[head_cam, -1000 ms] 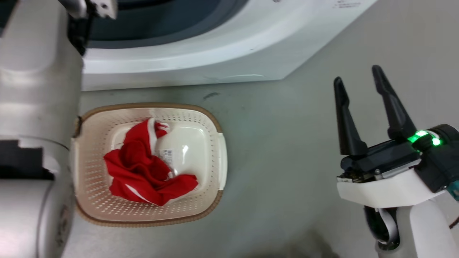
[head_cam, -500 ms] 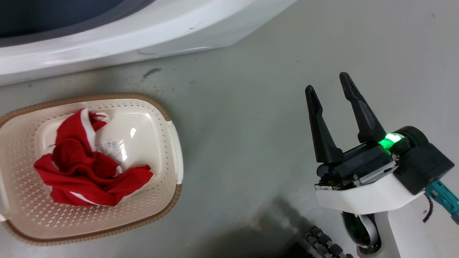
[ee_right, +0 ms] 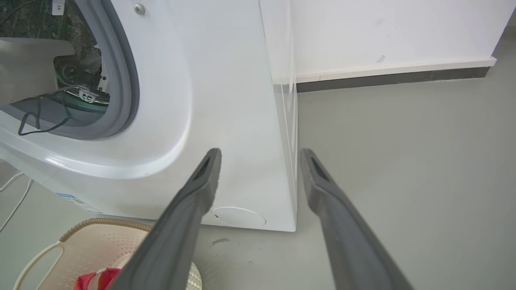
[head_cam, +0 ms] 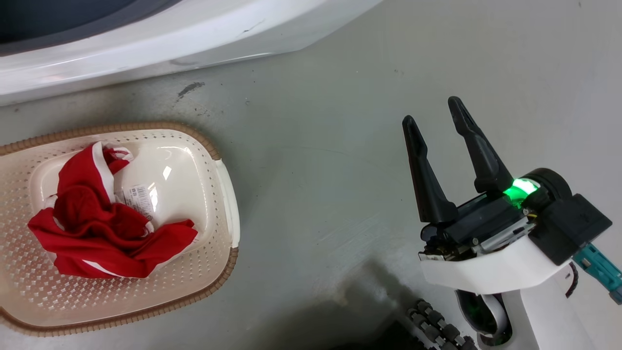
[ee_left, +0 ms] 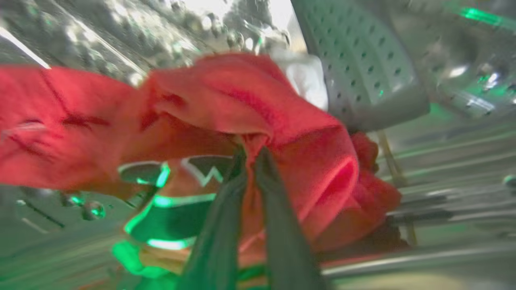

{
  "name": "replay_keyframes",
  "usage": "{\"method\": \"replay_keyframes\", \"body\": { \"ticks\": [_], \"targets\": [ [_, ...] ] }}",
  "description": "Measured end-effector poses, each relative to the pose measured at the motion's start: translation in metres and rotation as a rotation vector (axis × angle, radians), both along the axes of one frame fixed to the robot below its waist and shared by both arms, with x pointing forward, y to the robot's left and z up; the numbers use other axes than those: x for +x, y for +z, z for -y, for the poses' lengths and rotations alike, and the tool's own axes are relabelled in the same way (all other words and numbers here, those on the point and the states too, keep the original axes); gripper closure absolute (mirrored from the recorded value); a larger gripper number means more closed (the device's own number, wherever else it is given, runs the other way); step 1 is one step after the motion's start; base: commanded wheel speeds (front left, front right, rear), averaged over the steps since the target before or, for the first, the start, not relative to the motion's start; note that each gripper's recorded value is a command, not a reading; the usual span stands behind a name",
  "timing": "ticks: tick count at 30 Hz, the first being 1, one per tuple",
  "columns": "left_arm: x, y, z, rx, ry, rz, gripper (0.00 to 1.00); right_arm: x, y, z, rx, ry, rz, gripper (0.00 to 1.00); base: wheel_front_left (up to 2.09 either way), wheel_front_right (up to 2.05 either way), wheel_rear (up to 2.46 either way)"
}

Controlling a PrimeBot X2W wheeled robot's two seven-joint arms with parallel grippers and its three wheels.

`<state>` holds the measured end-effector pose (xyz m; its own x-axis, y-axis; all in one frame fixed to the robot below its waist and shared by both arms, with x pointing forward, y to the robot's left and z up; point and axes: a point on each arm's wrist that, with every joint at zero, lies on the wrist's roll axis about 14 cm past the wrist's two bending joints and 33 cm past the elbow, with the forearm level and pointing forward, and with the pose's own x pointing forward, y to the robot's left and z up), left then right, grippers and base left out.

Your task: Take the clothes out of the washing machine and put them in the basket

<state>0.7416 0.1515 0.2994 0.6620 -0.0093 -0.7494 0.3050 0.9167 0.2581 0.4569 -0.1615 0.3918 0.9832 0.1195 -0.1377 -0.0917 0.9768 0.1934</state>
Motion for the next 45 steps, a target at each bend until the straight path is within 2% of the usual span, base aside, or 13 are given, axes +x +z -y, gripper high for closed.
{"method": "replay_keyframes", "body": {
  "ticks": [8, 14, 20, 30, 37, 45],
  "targets": [
    [0.012, 0.043, 0.006, -0.041, -0.020, 0.239, 1.00, 0.006, 0.011, -0.005, 0.002, 0.019, 0.038, 0.00, 0.00, 0.00, 0.00],
    [-0.005, 0.071, 0.015, -0.130, -0.031, 0.395, 1.00, 0.007, 0.029, -0.005, -0.008, 0.021, 0.081, 0.00, 0.00, 0.00, 0.00],
    [-0.035, 0.108, 0.022, -0.191, -0.051, 0.509, 1.00, 0.001, 0.054, -0.010, -0.015, 0.034, 0.133, 0.00, 0.00, 0.00, 0.00],
    [-0.092, 0.190, 0.022, -0.286, -0.058, 0.706, 1.00, -0.029, 0.098, -0.020, 0.004, 0.048, 0.212, 0.00, 0.00, 0.00, 0.00],
    [-0.147, 0.224, 0.029, -0.355, -0.066, 0.763, 1.00, -0.055, 0.128, -0.030, 0.009, 0.073, 0.266, 0.00, 0.00, 0.00, 0.00],
    [-0.206, 0.292, 0.029, -0.457, -0.088, 0.959, 1.00, -0.079, 0.159, -0.034, 0.010, 0.083, 0.334, 0.00, 0.00, 0.00, 0.00]
  ]
}}
